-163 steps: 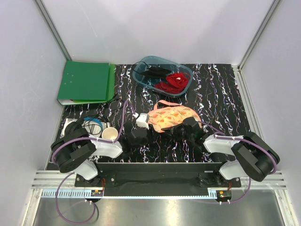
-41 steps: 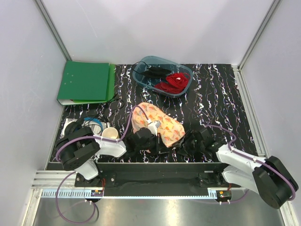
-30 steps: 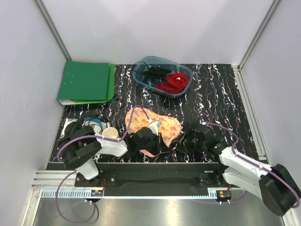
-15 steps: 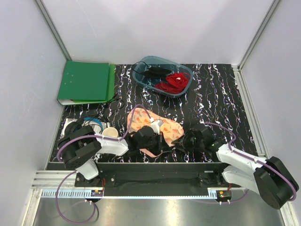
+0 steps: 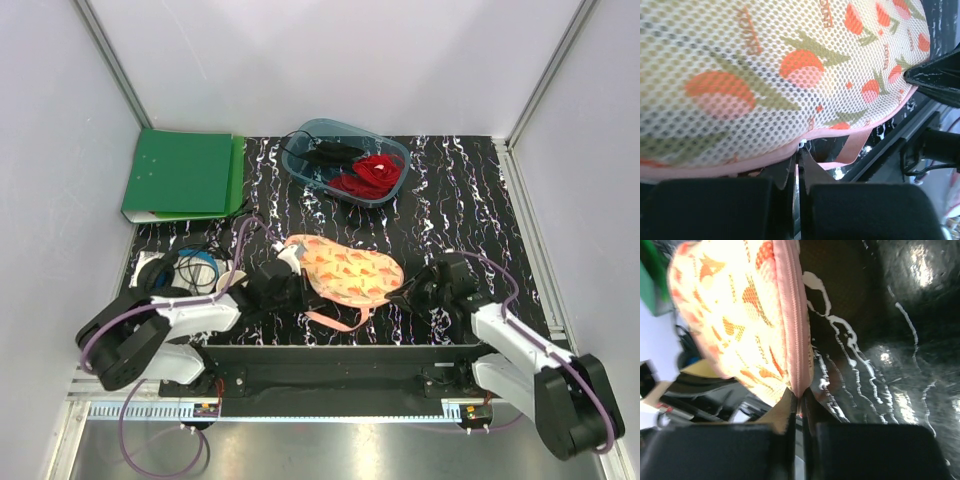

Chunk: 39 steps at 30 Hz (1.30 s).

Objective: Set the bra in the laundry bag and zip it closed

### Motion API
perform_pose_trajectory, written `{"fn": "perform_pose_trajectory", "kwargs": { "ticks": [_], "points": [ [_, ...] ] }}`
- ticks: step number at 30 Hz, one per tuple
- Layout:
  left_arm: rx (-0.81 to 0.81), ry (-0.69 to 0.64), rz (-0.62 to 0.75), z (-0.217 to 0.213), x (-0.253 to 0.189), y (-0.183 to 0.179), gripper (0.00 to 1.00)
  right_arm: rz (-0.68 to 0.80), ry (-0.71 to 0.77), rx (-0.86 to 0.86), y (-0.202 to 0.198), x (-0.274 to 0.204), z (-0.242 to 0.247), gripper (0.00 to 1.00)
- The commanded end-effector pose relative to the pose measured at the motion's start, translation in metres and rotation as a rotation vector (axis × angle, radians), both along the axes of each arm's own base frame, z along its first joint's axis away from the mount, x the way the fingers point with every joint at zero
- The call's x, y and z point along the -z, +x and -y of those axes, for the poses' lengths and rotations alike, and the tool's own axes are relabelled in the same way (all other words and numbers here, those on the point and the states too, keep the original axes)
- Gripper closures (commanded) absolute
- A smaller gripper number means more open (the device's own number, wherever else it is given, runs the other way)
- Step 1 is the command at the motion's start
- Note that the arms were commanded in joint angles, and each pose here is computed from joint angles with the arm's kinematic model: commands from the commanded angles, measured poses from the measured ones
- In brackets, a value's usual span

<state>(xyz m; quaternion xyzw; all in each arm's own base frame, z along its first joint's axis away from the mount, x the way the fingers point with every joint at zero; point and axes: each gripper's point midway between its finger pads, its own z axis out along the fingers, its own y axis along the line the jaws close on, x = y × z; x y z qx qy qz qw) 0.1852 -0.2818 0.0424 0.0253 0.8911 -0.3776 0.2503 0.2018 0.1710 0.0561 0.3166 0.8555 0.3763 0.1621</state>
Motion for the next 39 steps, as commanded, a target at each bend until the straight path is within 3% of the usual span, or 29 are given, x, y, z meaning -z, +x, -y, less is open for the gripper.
{"fn": "perform_pose_trajectory", "kwargs": {
  "ticks": [1, 4, 7, 15, 17, 22, 28, 33, 39],
  "points": [
    [0.038, 0.087, 0.075, -0.011, -0.005, 0.003, 1.0, 0.055, -0.104, -0.161, 0.014, -0.009, 0.001, 0.74],
    [0.076, 0.001, 0.075, 0.013, -0.021, -0.001, 1.0, 0.053, -0.152, -0.24, 0.014, -0.023, -0.005, 0.48],
    [0.115, -0.064, 0.055, 0.04, -0.03, -0.01, 1.0, 0.06, -0.2, -0.262, 0.001, -0.04, -0.016, 0.35],
    [0.148, -0.2, 0.032, 0.095, -0.052, -0.019, 1.0, 0.016, 0.131, -0.083, -0.039, -0.058, -0.065, 0.31],
    [0.148, -0.215, 0.03, 0.098, -0.054, -0.019, 1.0, 0.046, 0.094, -0.023, -0.037, -0.061, -0.053, 0.25],
    [0.13, -0.205, 0.028, 0.088, -0.052, -0.022, 1.0, 0.073, -0.105, -0.03, -0.041, -0.051, -0.024, 0.24],
    [0.079, -0.175, 0.035, 0.072, -0.045, -0.022, 1.0, -0.031, -0.038, -0.214, -0.07, -0.038, -0.046, 0.23],
    [0.052, -0.148, 0.032, 0.059, -0.039, -0.024, 1.0, -0.076, -0.063, -0.252, -0.077, -0.021, -0.046, 0.24],
    [0.048, -0.131, 0.009, 0.043, -0.028, -0.036, 1.0, -0.008, -0.186, -0.124, -0.031, -0.003, -0.035, 0.23]
  ]
}}
